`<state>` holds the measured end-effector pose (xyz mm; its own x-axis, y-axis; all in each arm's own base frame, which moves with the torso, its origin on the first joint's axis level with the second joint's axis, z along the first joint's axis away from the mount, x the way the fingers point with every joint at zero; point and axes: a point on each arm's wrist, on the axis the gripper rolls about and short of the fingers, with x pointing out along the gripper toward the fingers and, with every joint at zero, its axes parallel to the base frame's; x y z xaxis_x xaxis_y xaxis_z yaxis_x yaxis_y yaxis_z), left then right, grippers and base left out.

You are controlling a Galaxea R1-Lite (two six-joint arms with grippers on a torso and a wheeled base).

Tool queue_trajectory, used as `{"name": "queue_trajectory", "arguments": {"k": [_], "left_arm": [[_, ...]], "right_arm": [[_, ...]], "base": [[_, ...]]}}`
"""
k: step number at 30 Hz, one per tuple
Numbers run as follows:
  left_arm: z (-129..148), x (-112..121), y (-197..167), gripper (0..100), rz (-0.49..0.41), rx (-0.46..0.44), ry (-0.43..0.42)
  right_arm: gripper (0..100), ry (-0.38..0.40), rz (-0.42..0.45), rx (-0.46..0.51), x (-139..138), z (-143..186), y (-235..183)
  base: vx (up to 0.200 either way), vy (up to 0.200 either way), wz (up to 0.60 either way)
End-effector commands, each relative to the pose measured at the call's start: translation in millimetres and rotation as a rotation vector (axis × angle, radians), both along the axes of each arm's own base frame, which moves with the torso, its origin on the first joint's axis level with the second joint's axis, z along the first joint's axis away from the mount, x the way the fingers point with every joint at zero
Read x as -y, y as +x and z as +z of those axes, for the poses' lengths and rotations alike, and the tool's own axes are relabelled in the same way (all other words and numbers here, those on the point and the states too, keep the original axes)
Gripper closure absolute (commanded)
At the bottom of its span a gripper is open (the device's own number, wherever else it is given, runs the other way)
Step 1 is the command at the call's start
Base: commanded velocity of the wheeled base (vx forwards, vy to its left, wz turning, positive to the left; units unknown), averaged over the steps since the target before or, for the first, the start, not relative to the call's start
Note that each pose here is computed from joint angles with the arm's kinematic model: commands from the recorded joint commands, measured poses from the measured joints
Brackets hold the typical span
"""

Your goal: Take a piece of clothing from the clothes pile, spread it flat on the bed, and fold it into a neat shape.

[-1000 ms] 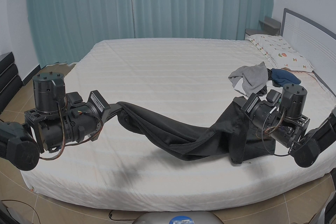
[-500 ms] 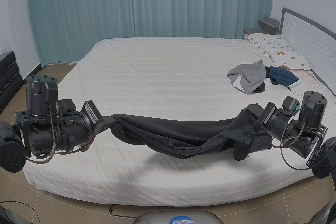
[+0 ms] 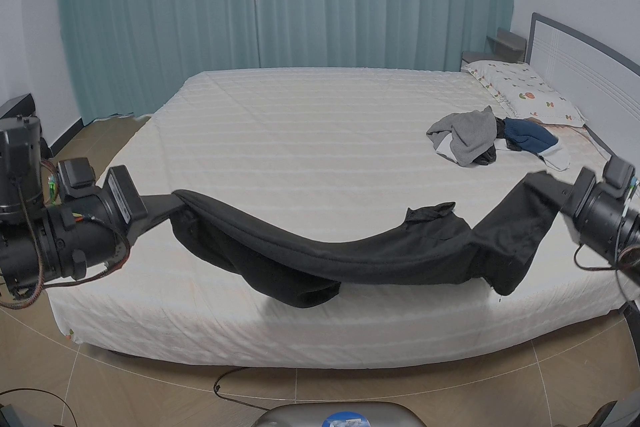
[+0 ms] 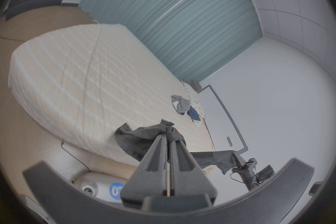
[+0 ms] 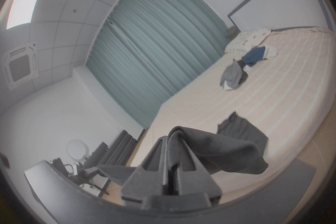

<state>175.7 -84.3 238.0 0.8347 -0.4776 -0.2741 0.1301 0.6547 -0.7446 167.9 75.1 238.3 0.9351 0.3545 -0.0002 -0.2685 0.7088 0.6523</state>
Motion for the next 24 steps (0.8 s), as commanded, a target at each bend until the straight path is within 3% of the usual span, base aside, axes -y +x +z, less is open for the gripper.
{"name": "queue_trajectory", "arguments": {"k": [1, 3, 5, 8, 11, 17, 20, 24], "left_arm": [[63.0, -7.5, -3.9, 100, 0.044, 0.196, 0.023], [68.7, -7.9, 1.2, 100, 0.056, 0.199, 0.033], [80.4, -4.1, 22.6, 100, 0.078, 0.179, 0.046], [81.1, 0.4, 40.8, 100, 0.088, 0.163, 0.052], [70.0, 6.9, 69.7, 100, 0.107, 0.114, 0.059], [62.1, 13.9, 112.3, 100, 0.152, 0.033, -0.042], [53.2, 17.3, 126.1, 100, 0.148, 0.008, -0.034], [41.5, 21.8, 142.9, 100, 0.15, -0.024, -0.026]], "right_arm": [[100, 0.07, -0.076, 0.245, 26.3, 104.4, -30.9], [100, 0.073, -0.086, 0.258, 27.0, 115.7, -27.6], [100, 0.081, -0.124, 0.297, 27.5, 148.6, -12.8], [100, 0.068, -0.164, 0.29, 28.5, 160.7, 8.8], [100, 0.042, -0.214, 0.214, 26.7, 148.0, 59.1], [100, 0.022, -0.261, 0.093, 19.0, 112.6, 136.2], [100, 0.045, -0.279, 0.125, 12.1, 99.5, 161.7], [100, 0.053, -0.279, 0.161, 6.9, 82.8, 188.0]], "base": [[0.0, 0.0, 0.0], [0.0, 0.0, 0.0], [0.0, 0.0, 0.0], [0.0, 0.0, 0.0], [0.0, 0.0, 0.0], [0.0, 0.0, 0.0], [0.0, 0.0, 0.0], [0.2, 0.0, 0.0]]}}
